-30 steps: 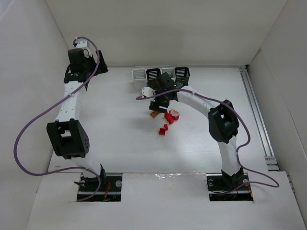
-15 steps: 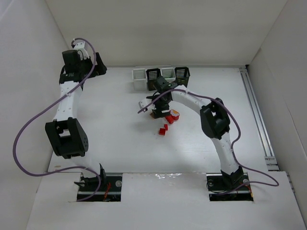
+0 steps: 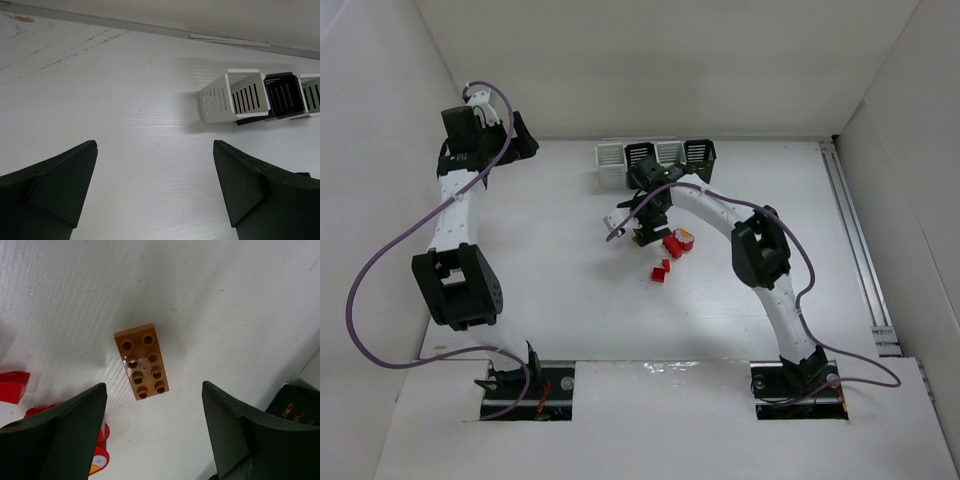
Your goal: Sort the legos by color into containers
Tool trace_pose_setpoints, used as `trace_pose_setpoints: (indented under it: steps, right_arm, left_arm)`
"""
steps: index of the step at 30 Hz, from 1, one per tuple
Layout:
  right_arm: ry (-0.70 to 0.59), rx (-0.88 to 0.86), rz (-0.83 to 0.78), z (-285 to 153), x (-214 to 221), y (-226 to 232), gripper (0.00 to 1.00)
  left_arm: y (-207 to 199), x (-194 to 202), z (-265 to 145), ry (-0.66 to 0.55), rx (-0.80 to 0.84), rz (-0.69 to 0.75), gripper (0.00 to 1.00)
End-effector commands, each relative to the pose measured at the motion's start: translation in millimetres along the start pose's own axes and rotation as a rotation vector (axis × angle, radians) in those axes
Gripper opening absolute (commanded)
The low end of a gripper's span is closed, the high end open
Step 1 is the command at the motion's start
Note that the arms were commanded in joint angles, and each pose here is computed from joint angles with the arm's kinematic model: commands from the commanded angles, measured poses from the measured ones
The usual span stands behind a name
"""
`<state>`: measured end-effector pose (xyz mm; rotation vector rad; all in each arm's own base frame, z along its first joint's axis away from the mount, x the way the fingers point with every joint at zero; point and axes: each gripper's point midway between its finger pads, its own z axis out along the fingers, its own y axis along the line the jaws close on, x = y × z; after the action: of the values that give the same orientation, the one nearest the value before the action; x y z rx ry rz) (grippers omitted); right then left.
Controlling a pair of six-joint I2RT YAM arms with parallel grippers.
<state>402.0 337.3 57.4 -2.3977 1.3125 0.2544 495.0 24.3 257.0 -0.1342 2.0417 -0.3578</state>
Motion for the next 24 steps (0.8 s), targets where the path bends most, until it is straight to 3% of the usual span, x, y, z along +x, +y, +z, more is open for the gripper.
trace_pose_setpoints:
  steps: [1,7,12,24]
  right_arm:
    - [-0.034,-0.069,-0.072,6.9,-12.3,7.4,0.81]
    - [-0.012,-0.121,-0.123,16.2,-4.5,12.7,0.76]
    - [0.011,-0.183,-0.138,20.2,-2.1,24.3,0.58]
    - [0.065,-0.333,-0.15,39.4,13.5,52.5,0.56]
  left_arm:
    - [5.0,-12.3,-7.9,-0.034,0.012,-0.003,1.0]
    - [13.6,-9.4,-13.5,-0.031,0.014,-0.037,1.0]
    - [18.5,-1.8,-15.8,-0.019,0.003,-0.048,1.0]
    - [20.5,1.2,-19.5,-0.011,0.003,-0.057,1.0]
